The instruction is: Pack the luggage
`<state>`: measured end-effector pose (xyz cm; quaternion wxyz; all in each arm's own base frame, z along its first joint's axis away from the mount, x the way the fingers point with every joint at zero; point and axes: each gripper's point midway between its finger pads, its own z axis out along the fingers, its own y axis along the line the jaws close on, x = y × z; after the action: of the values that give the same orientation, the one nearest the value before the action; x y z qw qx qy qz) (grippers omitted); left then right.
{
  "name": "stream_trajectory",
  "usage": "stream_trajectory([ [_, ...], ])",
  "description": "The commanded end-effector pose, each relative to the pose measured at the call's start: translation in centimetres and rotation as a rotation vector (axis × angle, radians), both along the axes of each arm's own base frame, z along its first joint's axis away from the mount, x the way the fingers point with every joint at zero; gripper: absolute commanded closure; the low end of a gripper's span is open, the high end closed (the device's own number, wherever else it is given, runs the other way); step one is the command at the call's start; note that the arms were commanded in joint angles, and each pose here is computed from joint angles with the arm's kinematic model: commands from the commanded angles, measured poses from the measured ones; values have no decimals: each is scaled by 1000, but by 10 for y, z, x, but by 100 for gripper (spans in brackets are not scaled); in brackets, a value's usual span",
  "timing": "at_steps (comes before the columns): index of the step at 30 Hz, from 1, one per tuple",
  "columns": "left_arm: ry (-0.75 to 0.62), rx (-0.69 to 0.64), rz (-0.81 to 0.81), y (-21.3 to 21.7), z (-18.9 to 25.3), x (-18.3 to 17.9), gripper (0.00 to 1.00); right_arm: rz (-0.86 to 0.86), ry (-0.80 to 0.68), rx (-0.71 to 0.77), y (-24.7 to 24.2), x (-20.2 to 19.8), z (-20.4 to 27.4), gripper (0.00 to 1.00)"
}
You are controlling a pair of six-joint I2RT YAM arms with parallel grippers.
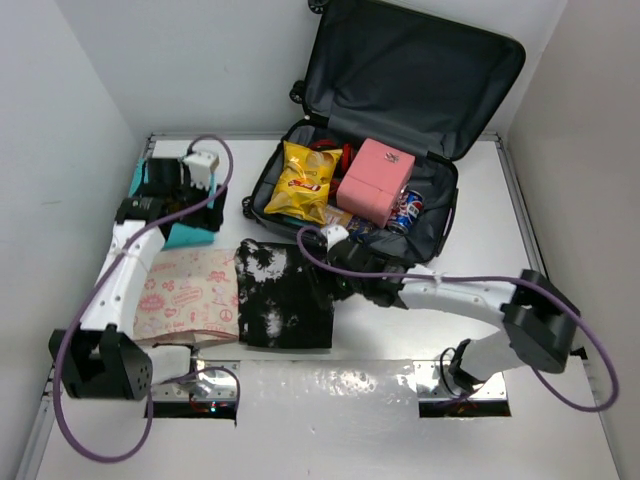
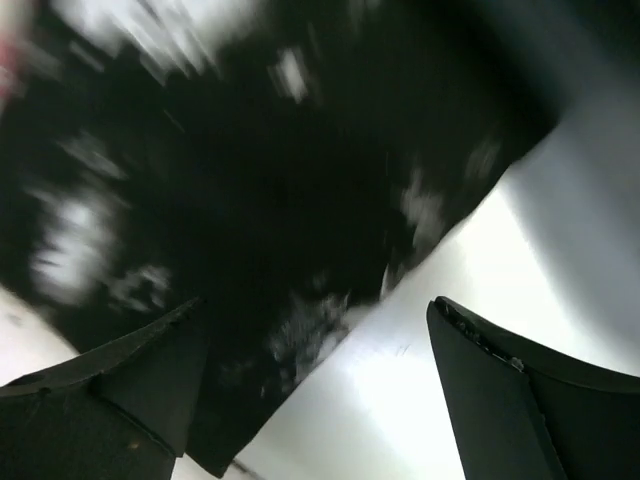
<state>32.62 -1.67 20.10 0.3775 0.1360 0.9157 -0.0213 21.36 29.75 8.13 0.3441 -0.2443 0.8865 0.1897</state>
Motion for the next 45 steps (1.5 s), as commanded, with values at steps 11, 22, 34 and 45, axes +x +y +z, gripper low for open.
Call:
stream_trajectory([
  [11,-77,-96,37,-14,3,-14,22,-275,233,205,29,-10,-79,13],
  [22,51,-469,123,-77,-4,-31,24,-437,252,230,-46,-34,-102,100],
  [34,549,-482,-58,-173,-148,-124,7,-422,234,67,-129,-82,-105,29],
  [45,528,-585,-177,-212,-166,-140,0,-476,254,133,-122,-79,-113,24],
])
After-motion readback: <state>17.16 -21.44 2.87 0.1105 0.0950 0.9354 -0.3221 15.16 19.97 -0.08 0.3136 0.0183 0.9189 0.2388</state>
